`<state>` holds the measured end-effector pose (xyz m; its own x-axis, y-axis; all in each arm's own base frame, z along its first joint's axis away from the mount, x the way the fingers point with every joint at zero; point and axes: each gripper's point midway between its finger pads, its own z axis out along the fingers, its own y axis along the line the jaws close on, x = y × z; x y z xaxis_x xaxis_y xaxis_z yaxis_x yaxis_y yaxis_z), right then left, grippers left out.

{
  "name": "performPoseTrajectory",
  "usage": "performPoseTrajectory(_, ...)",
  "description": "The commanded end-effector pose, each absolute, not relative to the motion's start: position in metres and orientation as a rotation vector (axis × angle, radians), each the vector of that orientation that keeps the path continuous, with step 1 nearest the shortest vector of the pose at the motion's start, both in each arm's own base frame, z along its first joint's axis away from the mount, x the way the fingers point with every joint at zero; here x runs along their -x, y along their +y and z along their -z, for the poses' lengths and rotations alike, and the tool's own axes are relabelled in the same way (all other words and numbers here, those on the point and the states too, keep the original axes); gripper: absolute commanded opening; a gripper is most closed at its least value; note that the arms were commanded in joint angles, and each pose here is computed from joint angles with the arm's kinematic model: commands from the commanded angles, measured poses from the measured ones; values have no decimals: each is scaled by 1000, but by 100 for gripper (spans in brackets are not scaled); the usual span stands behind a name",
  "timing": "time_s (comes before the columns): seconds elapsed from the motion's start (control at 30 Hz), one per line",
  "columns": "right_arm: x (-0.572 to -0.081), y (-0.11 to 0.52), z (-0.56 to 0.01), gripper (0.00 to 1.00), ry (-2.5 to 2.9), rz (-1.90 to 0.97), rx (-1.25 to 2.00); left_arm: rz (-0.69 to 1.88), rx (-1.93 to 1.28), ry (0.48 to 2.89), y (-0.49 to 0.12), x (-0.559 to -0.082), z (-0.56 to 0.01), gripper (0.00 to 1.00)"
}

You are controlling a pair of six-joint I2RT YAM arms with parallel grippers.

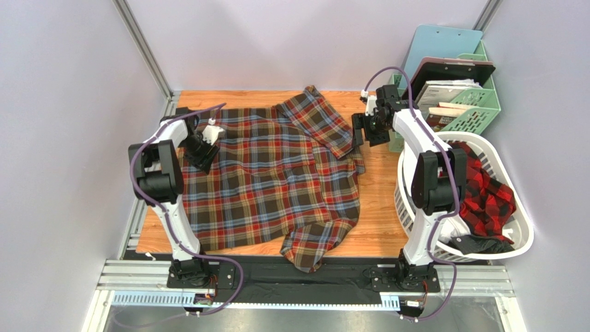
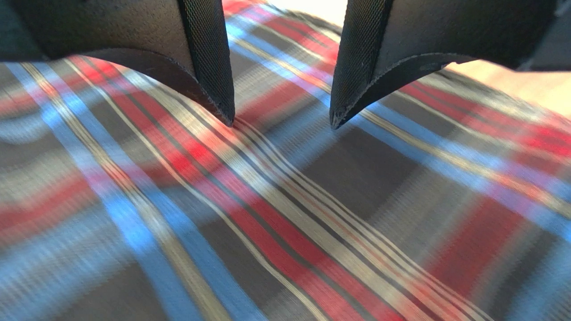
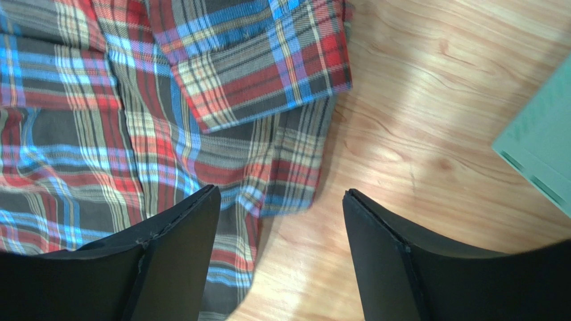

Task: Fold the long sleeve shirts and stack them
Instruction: Flatten the shirt out

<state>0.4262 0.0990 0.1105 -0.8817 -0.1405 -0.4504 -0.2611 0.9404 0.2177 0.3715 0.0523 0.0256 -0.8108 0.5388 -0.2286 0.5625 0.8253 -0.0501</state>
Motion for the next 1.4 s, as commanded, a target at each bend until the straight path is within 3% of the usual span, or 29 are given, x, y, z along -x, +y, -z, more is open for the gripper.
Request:
performPoseTrajectory(0.0, -453, 115, -112, 70, 2594, -447, 246, 96, -871, 2776, 61, -400, -32, 60)
performPoseTrajectory(0.27, -429, 121, -52, 68, 2730, -506, 196, 101, -861, 2767, 61, -409, -33, 60)
performPoseTrajectory(0.53, -367, 104, 2, 61, 2907, -429, 184, 119, -857, 2751, 57, -403, -39, 60)
performPoseTrajectory(0.6, -354, 99, 4, 56, 2932, -405, 192, 119, -861, 2744, 56, -400, -42, 60)
performPoseTrajectory(0.8, -318, 81, -14, 54, 2957, -357, 198, 102, -877, 2719, 56, -395, -52, 60)
performPoseTrajectory(1.0, -361, 91, -70, 52, 2765, -417, 217, 134, -871, 2667, 47, -393, -68, 63)
performPoseTrajectory(1.37, -374, 130, -72, 45, 2731, -495, 314, 174, -849, 2639, 37, -380, -81, 65)
